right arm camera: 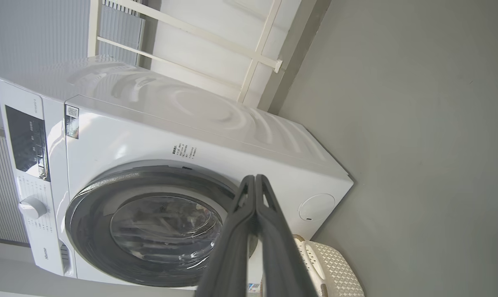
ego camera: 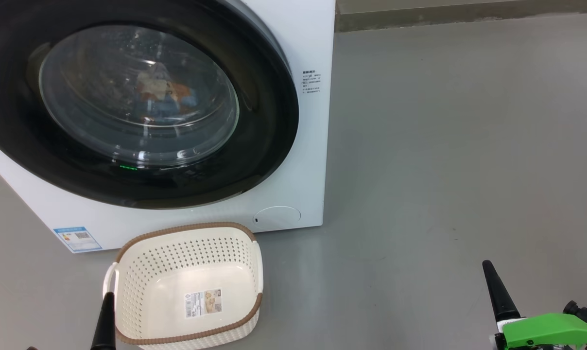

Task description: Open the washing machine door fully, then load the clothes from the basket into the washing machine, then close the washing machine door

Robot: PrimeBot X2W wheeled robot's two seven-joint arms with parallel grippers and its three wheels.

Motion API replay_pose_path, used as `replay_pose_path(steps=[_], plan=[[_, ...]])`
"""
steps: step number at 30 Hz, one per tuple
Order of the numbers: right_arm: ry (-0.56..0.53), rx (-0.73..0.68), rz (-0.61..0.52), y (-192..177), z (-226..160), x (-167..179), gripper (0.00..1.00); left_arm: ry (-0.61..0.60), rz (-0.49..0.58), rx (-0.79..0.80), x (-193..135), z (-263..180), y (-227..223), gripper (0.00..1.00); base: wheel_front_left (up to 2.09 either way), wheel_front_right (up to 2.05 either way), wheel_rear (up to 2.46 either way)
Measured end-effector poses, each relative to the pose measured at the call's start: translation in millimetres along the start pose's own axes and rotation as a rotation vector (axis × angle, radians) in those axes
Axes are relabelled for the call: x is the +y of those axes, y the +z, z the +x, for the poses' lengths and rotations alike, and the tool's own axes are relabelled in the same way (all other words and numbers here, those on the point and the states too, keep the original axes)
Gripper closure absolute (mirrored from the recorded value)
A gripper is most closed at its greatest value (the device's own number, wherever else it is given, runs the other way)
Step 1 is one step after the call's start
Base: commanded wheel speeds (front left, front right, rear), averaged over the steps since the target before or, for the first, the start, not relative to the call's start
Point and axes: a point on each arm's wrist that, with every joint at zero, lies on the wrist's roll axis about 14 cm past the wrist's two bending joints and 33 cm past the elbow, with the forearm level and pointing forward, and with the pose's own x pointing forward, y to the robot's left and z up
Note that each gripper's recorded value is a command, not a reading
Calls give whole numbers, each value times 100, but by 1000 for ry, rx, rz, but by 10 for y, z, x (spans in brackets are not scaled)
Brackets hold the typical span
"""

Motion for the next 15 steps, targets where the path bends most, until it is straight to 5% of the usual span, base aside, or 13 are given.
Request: replay_pose_path(steps=[15], plan=[[10,8,156,19,7,20,100,-32,-171,14,-74,62,19,100,0,0,0]])
